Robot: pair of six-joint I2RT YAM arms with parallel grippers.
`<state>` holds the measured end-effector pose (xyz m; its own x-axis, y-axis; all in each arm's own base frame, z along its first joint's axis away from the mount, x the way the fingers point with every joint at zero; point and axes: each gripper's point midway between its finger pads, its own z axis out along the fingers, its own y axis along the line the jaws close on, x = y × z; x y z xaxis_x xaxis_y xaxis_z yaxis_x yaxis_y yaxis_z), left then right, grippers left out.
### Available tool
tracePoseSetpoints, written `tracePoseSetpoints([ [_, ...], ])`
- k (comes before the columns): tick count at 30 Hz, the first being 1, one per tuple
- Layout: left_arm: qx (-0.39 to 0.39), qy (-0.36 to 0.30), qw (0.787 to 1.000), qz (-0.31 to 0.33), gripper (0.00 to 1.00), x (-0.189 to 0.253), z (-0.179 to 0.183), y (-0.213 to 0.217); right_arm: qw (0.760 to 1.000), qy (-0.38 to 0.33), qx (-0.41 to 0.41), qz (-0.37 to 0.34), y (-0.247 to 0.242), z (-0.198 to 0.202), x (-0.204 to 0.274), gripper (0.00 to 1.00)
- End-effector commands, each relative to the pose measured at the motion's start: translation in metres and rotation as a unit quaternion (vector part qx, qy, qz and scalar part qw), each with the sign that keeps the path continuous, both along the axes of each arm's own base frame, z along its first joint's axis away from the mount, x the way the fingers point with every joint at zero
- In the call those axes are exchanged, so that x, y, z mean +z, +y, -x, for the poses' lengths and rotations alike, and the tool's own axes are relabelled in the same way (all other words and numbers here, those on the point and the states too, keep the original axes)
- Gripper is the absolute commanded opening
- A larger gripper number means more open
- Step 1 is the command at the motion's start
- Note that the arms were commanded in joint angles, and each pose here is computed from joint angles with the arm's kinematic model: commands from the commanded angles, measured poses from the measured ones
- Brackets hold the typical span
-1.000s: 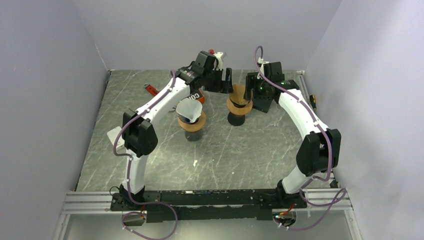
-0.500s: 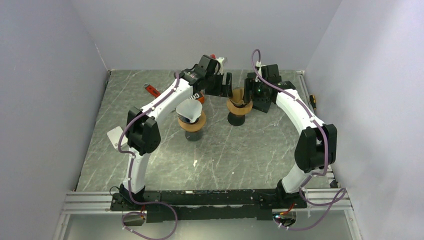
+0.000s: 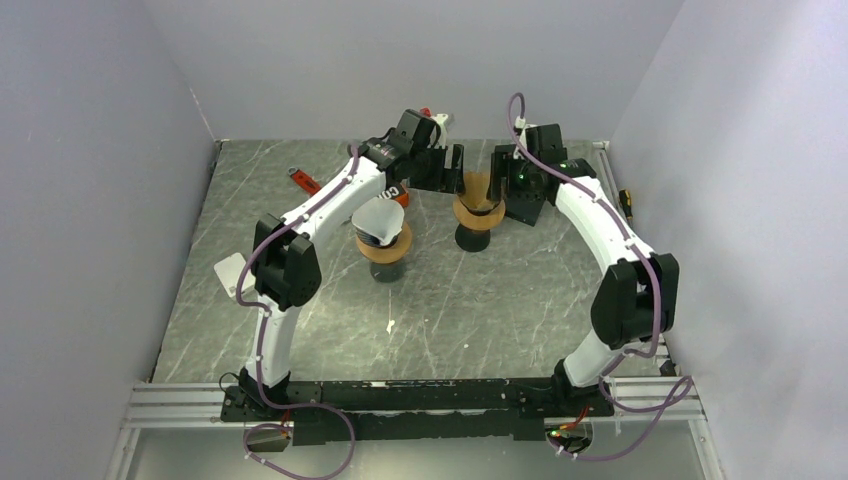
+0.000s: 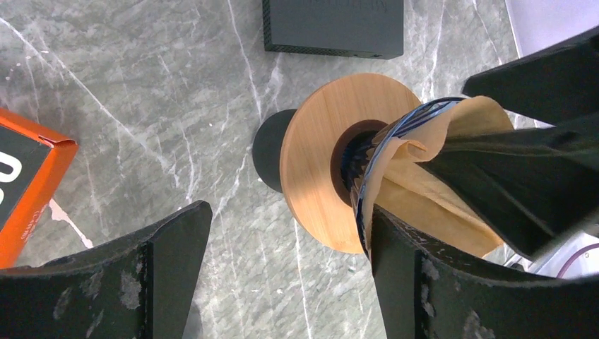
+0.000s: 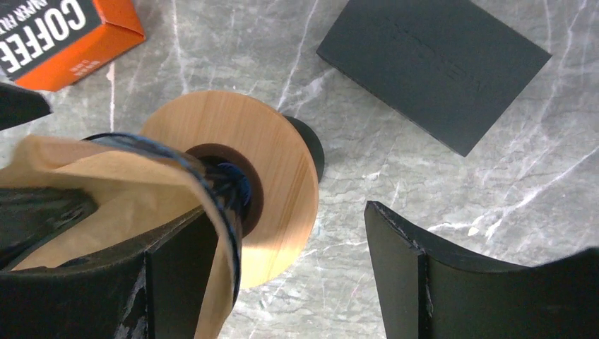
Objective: Place the coffee filter in the dripper
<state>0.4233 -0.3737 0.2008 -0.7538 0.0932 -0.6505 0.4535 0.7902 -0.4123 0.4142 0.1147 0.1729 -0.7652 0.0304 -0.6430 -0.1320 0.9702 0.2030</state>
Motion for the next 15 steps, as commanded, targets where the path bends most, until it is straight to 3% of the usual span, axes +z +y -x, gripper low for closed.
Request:
tracePoseSetpoints([
  [1, 0.007, -0.022, 1.000, 0.000, 0.85, 0.010, -0.006, 0.002, 0.997, -0.078, -0.007, -0.018, -0.002, -0.001, 0.068, 0.79],
  [10, 0.006, -0.028, 1.000, 0.009, 0.86, 0.018, -0.007, 0.000, 0.995, -0.096, -0.010, -0.030, -0.003, 0.008, 0.087, 0.79],
  [15, 0.002, -0.048, 0.998, 0.030, 0.90, 0.043, -0.003, 0.000, 0.994, -0.101, -0.011, -0.039, -0.003, 0.009, 0.092, 0.79],
])
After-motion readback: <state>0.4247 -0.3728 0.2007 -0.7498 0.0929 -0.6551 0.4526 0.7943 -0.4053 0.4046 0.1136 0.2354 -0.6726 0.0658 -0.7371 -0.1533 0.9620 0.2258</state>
